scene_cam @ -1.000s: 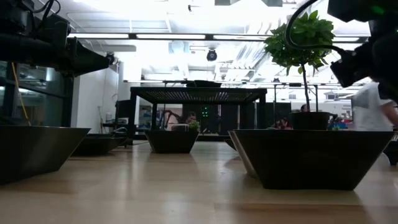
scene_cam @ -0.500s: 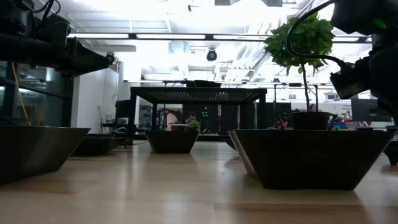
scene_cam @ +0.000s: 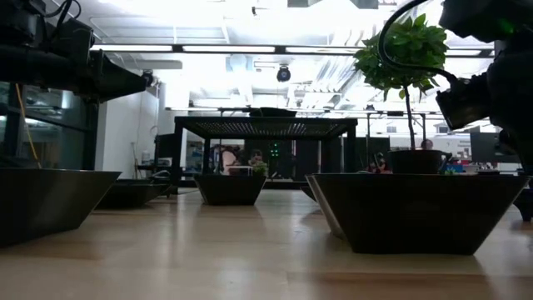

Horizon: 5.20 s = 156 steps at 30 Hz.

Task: Pick & Place Mini shaped plates
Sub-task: Stack the square plate on top of the square plate on the shelf

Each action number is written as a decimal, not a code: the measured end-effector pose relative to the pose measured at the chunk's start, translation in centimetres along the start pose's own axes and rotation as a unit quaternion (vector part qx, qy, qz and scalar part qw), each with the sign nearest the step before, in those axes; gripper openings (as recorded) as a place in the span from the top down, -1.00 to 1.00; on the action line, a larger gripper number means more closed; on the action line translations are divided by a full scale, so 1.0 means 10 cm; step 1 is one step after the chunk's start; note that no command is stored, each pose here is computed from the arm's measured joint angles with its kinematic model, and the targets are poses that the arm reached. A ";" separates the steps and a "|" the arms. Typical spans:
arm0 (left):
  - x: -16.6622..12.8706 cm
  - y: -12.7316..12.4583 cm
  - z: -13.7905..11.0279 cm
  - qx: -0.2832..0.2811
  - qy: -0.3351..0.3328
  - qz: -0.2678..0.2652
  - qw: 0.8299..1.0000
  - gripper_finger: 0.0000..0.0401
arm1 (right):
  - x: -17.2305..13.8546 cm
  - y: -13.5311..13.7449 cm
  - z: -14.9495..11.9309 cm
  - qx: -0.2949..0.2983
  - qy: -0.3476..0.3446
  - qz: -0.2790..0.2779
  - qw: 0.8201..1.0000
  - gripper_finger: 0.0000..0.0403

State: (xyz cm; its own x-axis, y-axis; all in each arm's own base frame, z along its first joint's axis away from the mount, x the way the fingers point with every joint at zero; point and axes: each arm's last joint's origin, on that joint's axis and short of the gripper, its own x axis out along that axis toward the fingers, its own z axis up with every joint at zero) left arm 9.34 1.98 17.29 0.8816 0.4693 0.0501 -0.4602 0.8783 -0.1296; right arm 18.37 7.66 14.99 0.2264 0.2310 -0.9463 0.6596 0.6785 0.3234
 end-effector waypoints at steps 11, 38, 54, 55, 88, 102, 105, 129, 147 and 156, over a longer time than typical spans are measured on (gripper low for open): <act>0.00 0.00 0.00 0.000 0.000 0.000 1.000 0.41 | 0.01 0.00 0.00 -0.002 0.001 -0.004 1.000 0.32; 0.00 0.00 0.00 0.000 0.000 0.000 1.000 0.41 | 0.02 0.00 0.00 0.072 0.003 -0.007 0.997 0.32; 0.00 0.00 0.00 0.000 0.000 0.000 1.000 0.41 | 0.10 -0.01 -0.01 0.027 0.021 -0.025 0.999 0.32; 0.00 0.00 0.00 0.000 0.000 0.000 1.000 0.41 | 0.11 -0.01 -0.01 0.026 0.022 -0.028 0.999 0.32; 0.00 0.00 0.00 0.000 0.000 0.000 1.000 0.41 | 0.06 0.09 0.01 -0.002 0.046 -0.007 0.999 0.99; 0.00 0.00 0.00 0.000 0.000 0.000 1.000 0.41 | -0.43 0.35 0.17 -0.009 0.044 -0.044 0.998 0.99; 0.00 0.00 0.00 0.000 0.000 0.000 1.000 0.41 | -0.60 0.44 0.26 -0.013 0.020 -0.044 0.999 0.98; 0.00 0.00 0.00 0.000 0.000 0.000 1.000 0.41 | -1.97 0.34 1.47 0.044 -0.341 -0.002 0.939 0.98; 0.00 0.00 0.00 0.000 0.000 0.000 1.000 0.41 | -2.01 -0.42 2.21 0.171 -0.378 -0.007 0.910 0.96; 0.00 0.00 0.00 0.000 0.000 0.000 1.000 0.41 | -1.90 -0.58 2.37 0.196 -0.360 -0.004 0.912 0.98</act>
State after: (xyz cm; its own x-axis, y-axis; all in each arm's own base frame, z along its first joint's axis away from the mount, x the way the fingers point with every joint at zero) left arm 9.34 1.98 17.29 0.8815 0.4695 0.0504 -0.4603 0.8782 -0.1300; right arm 27.24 -17.23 31.15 0.5396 -0.3871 -0.7476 0.8368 0.3441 0.4258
